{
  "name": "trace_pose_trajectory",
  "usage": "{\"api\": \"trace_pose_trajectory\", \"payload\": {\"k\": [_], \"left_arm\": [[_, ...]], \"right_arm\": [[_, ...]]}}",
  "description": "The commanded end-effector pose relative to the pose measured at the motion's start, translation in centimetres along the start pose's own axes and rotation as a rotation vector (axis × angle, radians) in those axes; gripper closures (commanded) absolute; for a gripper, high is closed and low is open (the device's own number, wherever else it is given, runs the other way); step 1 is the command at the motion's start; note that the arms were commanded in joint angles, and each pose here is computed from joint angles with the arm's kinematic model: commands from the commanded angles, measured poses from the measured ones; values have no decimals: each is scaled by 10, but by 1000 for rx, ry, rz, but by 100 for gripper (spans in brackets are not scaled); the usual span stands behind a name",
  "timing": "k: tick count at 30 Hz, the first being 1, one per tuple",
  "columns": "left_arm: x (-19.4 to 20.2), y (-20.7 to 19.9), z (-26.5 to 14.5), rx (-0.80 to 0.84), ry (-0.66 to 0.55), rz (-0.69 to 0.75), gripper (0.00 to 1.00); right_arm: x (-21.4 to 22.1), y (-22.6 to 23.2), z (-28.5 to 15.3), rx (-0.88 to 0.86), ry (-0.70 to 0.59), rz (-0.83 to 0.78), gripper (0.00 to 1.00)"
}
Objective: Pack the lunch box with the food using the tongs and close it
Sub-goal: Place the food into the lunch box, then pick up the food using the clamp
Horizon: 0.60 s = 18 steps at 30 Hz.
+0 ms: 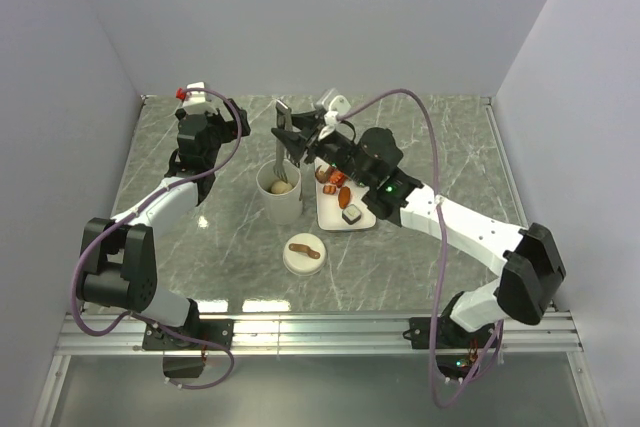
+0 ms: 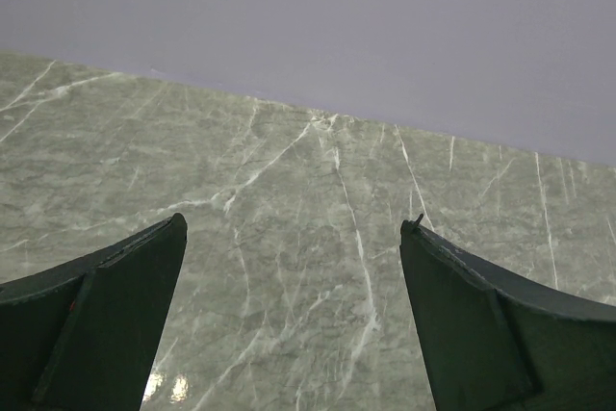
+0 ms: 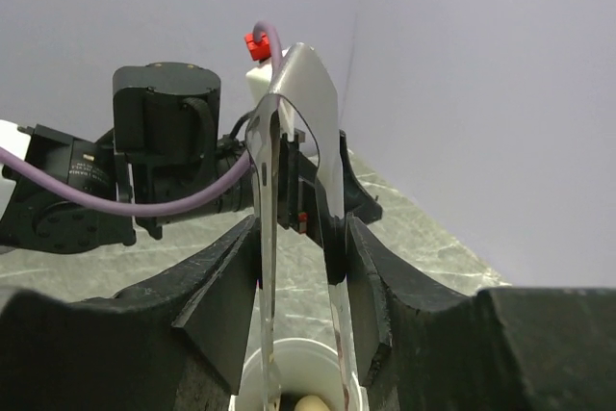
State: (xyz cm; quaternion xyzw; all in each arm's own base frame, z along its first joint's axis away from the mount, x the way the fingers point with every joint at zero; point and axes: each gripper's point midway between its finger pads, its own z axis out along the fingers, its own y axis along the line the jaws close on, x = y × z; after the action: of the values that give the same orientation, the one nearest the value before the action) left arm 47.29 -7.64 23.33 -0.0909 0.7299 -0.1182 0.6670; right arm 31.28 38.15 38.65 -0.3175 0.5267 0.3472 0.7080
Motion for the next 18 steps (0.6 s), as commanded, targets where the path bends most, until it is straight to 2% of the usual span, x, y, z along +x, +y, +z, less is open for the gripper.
{"api": "trace_pose_trajectory", "payload": {"k": [1,9,15,18], "left_arm": [[-27,-10,3,18,-66,1,1],[-27,-11,2,26,-65,-2,0],[-27,-12,3,31,-66,-2,0],[-26,-13,5,34,-61,-3,1]], "right_arm": [[-60,-9,-19,46,-170,-45,54],[-76,-24,-59,166,-213,-76,54],[-54,-45,-92,293,-176,-61,54],[-29,-55,-102,324,-132,-21,54]]}}
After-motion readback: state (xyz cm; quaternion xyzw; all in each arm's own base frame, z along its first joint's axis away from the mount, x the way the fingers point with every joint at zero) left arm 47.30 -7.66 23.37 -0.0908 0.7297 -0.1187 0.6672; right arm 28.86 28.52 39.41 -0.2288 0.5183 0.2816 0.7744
